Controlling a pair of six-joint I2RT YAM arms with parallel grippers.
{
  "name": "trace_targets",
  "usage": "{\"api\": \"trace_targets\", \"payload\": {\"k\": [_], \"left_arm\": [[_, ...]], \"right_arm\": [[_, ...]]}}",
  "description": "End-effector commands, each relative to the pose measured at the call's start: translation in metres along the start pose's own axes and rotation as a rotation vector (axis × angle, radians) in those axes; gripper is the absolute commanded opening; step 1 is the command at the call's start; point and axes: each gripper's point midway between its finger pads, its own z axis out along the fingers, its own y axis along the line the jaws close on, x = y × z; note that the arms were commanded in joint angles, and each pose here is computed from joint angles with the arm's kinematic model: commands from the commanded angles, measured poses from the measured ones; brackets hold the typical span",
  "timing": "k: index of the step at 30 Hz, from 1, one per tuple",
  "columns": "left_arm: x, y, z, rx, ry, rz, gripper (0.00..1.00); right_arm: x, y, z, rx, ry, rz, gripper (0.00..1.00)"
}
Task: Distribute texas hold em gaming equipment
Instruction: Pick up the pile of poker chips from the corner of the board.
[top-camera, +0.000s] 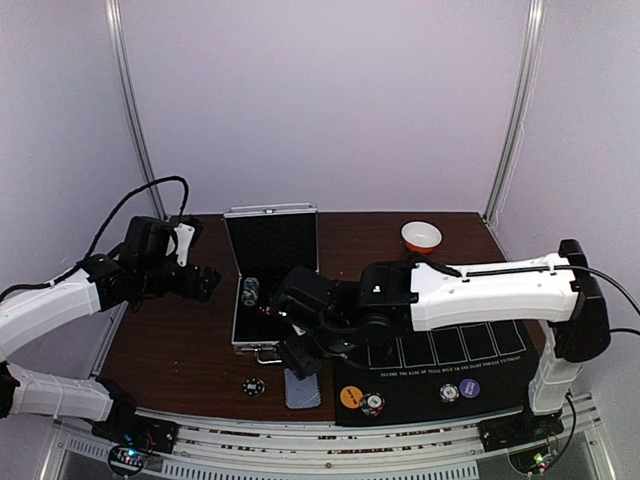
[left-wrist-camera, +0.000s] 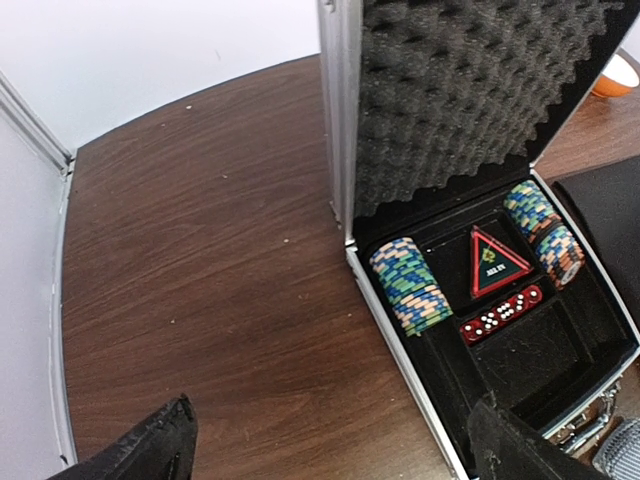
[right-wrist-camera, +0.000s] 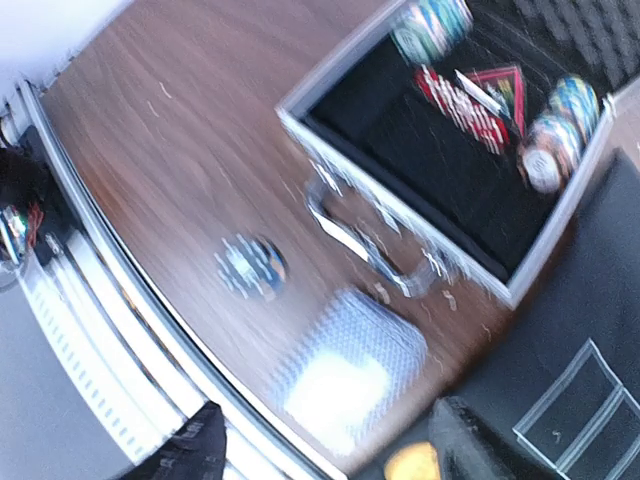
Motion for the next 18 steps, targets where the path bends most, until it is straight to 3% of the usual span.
{"api": "trace_targets", "payload": {"k": [1,6,18], "left_arm": [[-0.008,0.013,-0.002,-0.072,-0.036,-0.013,0.98],[-0.006,0.020,-0.002,-0.107,-0.032,-0.024,0.98],[-0.008,0.017,-0.002,-0.085,-0.040,-0.023,0.98]], "right_arm": [[-0.015,0.024,0.038,0.078,-0.022,-0.139,0.80],[-0.026,0.060,0.078,0.069,0.001,-0.194,1.00],[0.015,0.073,0.135,0.074,0.105,-0.187,0.96]]}}
